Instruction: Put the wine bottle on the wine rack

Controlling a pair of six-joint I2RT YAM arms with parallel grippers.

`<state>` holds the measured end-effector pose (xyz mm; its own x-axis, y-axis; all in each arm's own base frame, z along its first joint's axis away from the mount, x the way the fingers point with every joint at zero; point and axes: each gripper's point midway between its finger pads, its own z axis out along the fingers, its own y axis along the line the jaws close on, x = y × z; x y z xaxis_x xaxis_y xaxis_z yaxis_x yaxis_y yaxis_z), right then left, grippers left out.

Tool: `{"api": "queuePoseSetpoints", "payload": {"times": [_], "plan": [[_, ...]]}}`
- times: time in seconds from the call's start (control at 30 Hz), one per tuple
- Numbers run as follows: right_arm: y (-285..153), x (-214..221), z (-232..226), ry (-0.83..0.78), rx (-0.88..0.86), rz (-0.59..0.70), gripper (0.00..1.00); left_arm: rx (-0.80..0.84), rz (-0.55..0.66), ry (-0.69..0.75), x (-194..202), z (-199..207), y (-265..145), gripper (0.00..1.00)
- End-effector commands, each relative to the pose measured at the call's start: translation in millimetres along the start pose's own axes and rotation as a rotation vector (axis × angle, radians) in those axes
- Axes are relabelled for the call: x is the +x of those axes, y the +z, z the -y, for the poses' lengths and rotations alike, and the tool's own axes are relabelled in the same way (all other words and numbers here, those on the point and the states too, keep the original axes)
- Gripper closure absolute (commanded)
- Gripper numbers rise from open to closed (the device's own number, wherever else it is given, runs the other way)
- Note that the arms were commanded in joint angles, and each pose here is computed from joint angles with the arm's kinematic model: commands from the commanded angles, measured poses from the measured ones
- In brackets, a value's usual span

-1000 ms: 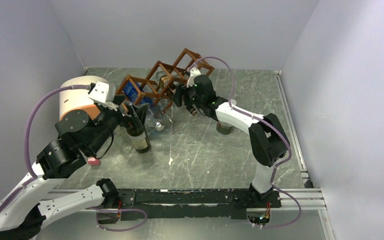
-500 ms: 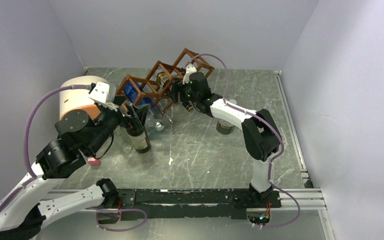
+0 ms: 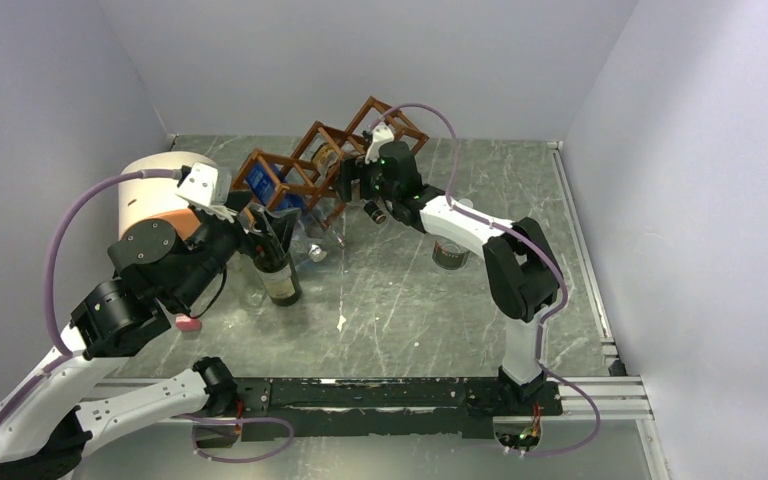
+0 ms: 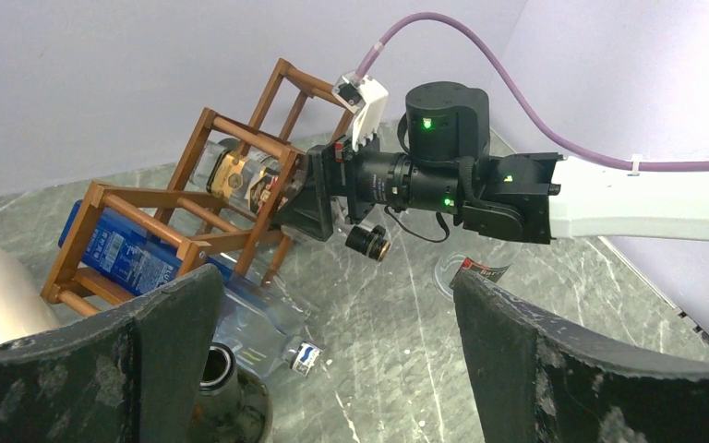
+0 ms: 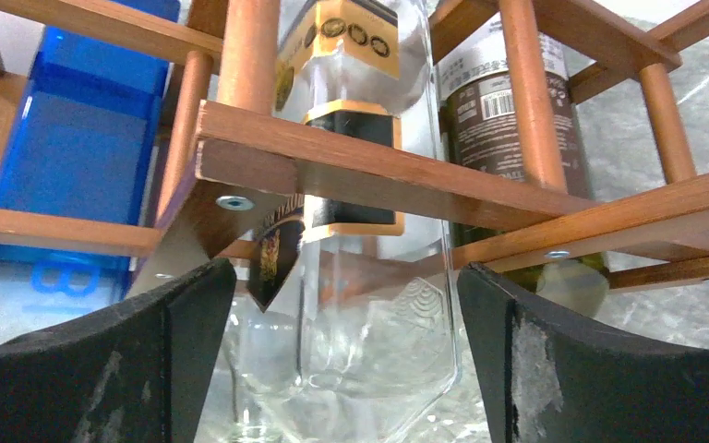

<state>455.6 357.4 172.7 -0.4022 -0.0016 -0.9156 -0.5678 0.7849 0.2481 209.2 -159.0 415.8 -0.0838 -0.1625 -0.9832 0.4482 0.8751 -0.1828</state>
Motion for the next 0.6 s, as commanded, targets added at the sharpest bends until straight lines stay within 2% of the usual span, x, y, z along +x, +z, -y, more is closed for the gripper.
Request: {"api": "queuePoseSetpoints", "payload": {"times": [0.0,0.37,0.57], "plan": [[-4,-53,-7,-0.009,-0.001,0.149,0.01,0.025,0.008,0.0,-6,4,-1,0.01],[-40,-68,-10,-0.017,0.017,0.15,0.0,0.022,0.0,0.009,-2,4,1,0.01],[-67,-59,-11,-0.003,0.033,0.066,0.04,0.017,0.0,0.007,1,2,1,0.01]]}}
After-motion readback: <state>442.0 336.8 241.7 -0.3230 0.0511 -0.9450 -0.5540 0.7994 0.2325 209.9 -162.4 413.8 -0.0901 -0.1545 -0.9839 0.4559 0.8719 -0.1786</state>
